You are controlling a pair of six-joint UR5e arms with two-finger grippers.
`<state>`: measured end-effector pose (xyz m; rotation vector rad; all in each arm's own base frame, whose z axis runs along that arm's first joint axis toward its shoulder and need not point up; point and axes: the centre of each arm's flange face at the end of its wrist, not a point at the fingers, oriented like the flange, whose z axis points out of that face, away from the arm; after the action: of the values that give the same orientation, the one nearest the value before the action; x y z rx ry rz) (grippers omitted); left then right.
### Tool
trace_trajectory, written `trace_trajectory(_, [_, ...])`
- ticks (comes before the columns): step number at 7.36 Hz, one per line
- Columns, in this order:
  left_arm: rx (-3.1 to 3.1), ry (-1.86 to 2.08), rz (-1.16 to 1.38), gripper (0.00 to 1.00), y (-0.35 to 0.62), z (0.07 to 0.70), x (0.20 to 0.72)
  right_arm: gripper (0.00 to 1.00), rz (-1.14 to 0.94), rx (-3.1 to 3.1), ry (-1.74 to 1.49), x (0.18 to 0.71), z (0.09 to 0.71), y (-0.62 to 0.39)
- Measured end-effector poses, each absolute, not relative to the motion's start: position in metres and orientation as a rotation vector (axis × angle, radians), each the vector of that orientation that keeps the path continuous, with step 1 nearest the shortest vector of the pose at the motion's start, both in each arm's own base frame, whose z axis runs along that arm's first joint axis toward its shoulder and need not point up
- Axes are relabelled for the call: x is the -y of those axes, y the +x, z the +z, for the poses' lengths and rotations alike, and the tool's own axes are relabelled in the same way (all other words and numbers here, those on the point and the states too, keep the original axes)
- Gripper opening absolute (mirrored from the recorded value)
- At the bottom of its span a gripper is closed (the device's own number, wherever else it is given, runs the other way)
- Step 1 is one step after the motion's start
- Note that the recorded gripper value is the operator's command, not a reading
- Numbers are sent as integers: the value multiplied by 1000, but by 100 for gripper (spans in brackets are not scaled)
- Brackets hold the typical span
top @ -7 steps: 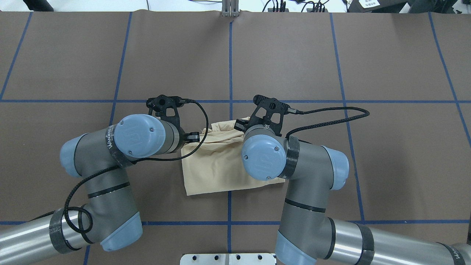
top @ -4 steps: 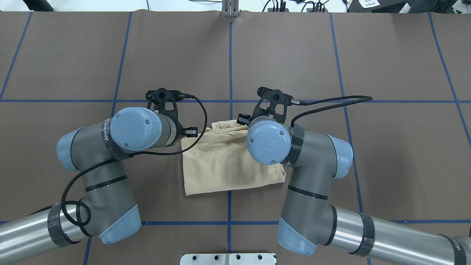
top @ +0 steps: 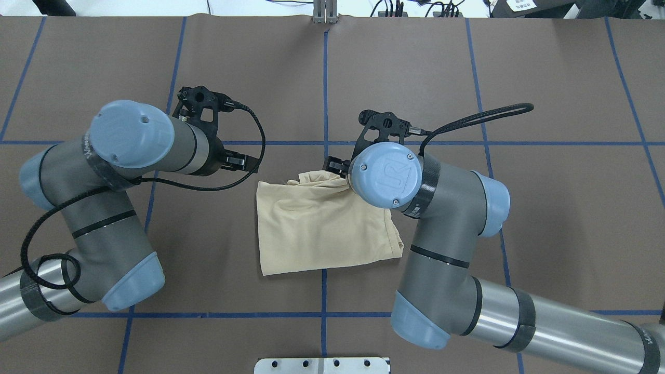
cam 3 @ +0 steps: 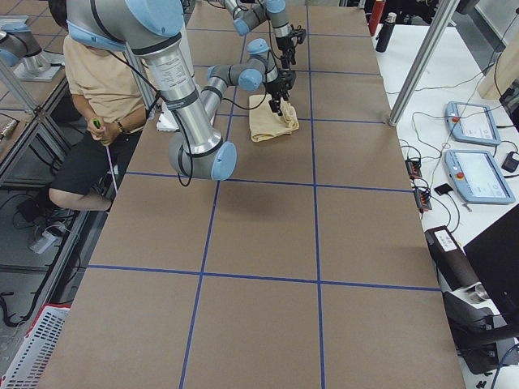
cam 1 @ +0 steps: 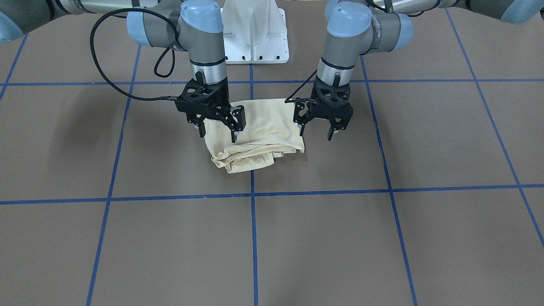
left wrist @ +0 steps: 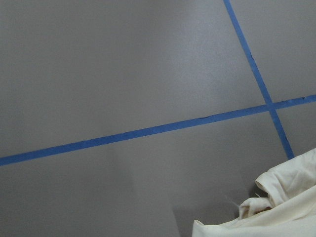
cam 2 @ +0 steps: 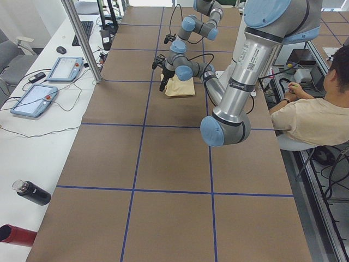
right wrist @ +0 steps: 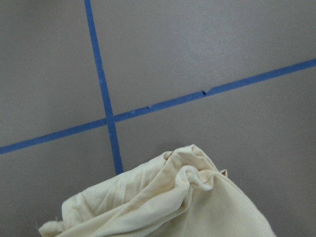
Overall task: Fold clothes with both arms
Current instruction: 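Release the shirt and raise both grippers away from it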
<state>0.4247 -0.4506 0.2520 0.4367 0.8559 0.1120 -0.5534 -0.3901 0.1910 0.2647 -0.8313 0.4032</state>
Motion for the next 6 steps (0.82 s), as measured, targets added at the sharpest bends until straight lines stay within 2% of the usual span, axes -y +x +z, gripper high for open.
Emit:
trace_trajectory(1, [-852,440,122,100,421,254,452,88,387,811,265,382,193,-575])
trace_trajectory(4, [-851,440,124,100,419,255,452,48,353,696,314,396,214,-628])
trace_trajectory(6, [-852,438,120,100,419,256,452,39,316,657,354,418,221,-623])
